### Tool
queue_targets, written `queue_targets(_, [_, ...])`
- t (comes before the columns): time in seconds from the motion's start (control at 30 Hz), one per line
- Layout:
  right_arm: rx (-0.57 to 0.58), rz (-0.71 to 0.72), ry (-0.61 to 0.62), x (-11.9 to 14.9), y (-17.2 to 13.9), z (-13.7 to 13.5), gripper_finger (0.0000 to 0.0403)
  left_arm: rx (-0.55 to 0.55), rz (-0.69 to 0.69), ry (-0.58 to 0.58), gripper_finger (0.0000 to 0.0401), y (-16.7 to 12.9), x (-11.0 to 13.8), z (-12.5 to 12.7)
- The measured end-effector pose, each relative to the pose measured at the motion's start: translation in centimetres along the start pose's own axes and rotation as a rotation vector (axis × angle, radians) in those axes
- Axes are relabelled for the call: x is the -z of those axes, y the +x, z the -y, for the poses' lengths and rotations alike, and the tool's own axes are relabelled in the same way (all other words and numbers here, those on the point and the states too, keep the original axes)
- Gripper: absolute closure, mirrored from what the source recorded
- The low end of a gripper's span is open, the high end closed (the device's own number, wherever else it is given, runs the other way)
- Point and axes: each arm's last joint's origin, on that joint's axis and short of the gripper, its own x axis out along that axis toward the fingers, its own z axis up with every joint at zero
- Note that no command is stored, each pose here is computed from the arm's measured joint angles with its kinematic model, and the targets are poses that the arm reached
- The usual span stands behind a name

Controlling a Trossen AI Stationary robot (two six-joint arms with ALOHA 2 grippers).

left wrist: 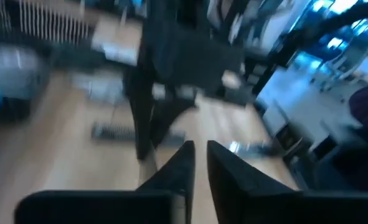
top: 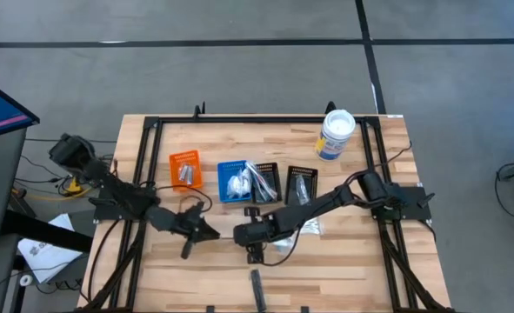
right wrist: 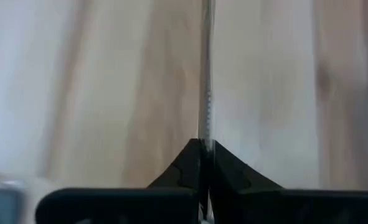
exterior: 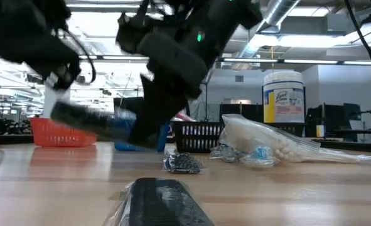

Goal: Pick & Place Travel size toiletries
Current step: Put the black comb into the right black bin

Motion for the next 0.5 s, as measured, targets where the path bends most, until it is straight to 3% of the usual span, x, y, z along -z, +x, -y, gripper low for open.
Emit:
queue_targets(0.2, [0.061, 0.111, -0.014, -1.9, -2.9, -0.4, 0.04, 0.092, 0.2, 0.059, 0.0294, -2.8, -3.6, 0.9])
queue_targets(0.33, [0.147, 0.217, 0.003, -3.4, -6.8, -0.5, 0.0401, 0.15, 0.315, 0.097, 0.0243, -4.8, -5.3, 1.4])
queue_targets(0.5, [0.114, 0.484, 0.032, -4.3, -12.2, -1.4, 0.0401, 0.15, 0.384, 0.145, 0.0198, -6.0, -6.1, 1.4])
